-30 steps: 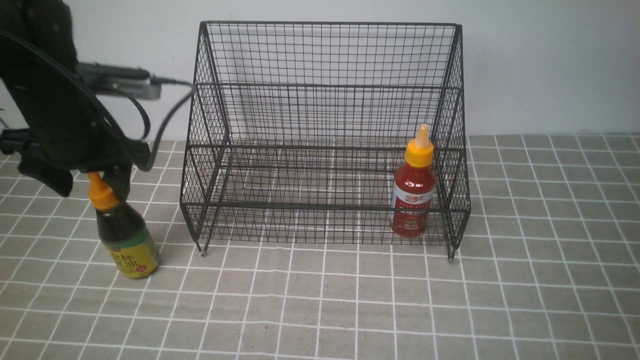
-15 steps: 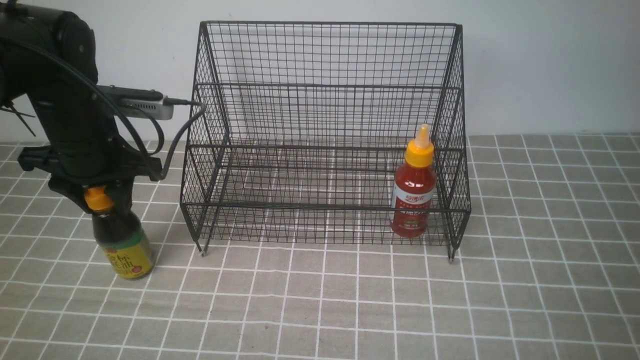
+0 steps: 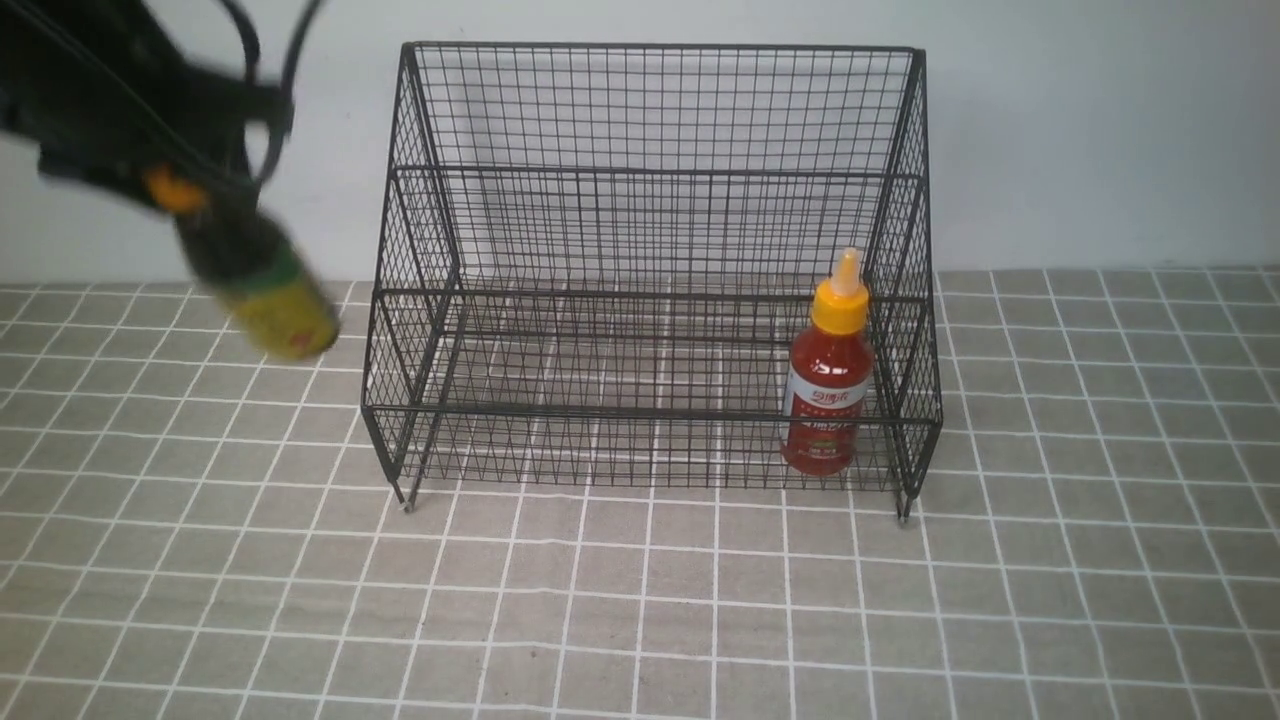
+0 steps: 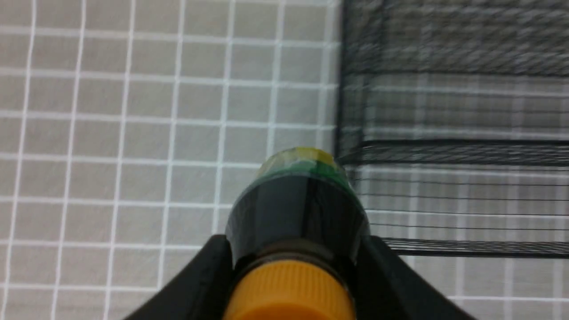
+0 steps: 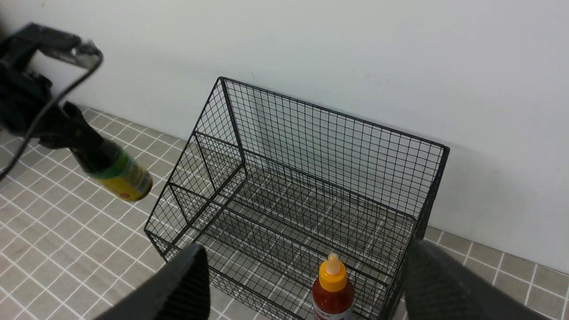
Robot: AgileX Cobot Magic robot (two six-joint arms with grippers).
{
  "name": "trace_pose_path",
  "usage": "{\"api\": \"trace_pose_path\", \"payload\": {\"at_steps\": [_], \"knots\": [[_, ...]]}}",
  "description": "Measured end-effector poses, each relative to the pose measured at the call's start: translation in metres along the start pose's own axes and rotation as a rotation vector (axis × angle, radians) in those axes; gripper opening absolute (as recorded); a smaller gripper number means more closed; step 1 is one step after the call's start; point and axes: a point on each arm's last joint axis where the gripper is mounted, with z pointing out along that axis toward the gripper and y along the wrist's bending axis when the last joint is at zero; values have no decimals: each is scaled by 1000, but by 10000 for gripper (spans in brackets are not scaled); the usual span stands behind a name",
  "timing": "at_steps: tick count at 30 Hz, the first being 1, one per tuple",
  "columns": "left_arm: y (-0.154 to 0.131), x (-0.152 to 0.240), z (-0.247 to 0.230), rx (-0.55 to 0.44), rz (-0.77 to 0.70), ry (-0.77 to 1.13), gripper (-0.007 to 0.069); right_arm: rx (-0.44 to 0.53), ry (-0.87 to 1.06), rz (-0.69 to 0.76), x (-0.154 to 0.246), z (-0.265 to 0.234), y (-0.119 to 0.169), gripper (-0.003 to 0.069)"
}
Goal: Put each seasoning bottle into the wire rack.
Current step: Use the left arm to put the condiment bottle back on the shelf
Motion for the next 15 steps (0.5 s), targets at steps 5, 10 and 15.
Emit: {"api": "trace_pose_path", "payload": {"at_steps": [5,10,15], "knots": [[-29,0,-6,54,49,-10,318,0,7,1,1,2,0,535],[-50,3,9,76,94,44,318,3,70,9,12,17,-3,535],[-60,0,39,80,110,84,318,5,132,14,23,30,-5,535]]}}
